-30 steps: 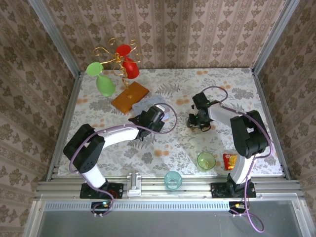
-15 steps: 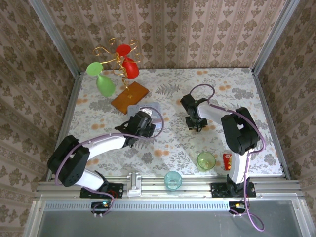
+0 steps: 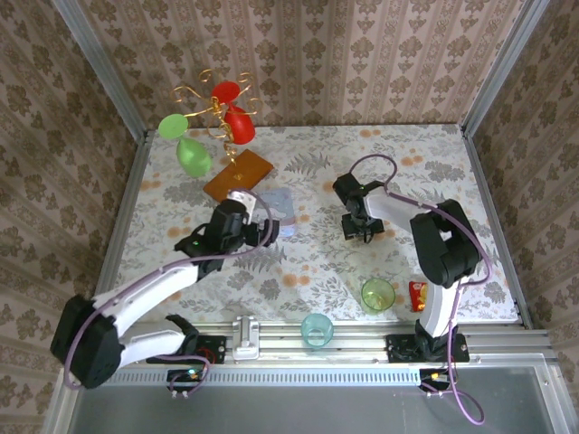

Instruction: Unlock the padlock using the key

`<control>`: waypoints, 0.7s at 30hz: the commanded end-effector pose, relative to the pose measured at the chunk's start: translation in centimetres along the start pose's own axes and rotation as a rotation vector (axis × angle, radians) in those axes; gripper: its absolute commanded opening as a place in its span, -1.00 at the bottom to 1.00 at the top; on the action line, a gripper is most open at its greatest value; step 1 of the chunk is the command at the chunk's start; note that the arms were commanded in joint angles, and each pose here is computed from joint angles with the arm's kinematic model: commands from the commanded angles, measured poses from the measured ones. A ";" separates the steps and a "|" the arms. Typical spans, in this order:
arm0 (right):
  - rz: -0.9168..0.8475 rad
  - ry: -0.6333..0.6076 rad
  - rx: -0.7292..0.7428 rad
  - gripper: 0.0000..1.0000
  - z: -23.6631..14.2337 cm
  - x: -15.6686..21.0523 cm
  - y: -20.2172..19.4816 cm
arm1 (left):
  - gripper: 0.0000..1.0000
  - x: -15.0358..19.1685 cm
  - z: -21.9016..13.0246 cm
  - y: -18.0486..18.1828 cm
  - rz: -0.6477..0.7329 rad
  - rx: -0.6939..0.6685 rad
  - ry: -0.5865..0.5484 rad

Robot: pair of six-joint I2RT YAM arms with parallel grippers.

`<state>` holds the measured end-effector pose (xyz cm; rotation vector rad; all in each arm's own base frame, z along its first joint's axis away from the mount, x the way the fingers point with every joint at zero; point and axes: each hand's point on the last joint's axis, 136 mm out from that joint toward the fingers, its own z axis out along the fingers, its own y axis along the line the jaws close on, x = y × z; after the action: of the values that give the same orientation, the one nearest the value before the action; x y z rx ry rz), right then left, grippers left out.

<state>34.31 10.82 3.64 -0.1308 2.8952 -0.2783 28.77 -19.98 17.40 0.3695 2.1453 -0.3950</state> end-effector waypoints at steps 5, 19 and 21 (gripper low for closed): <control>0.122 -0.349 -0.061 1.00 -8.7 -3.8 -4.3 | 1.00 0.7 -3.8 7.4 -0.099 -0.154 -0.063; 0.350 -0.748 0.088 1.00 -6.0 -3.2 -14.9 | 1.00 3.2 -5.7 21.4 -0.006 -0.719 -0.264; 0.328 -0.834 0.080 1.00 -5.8 -3.2 -14.6 | 1.00 3.7 -4.6 22.4 -0.013 -0.731 -0.255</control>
<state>34.58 -1.91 8.81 0.2414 2.2863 -0.2077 30.92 1.05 12.42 -0.0802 1.9927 0.2430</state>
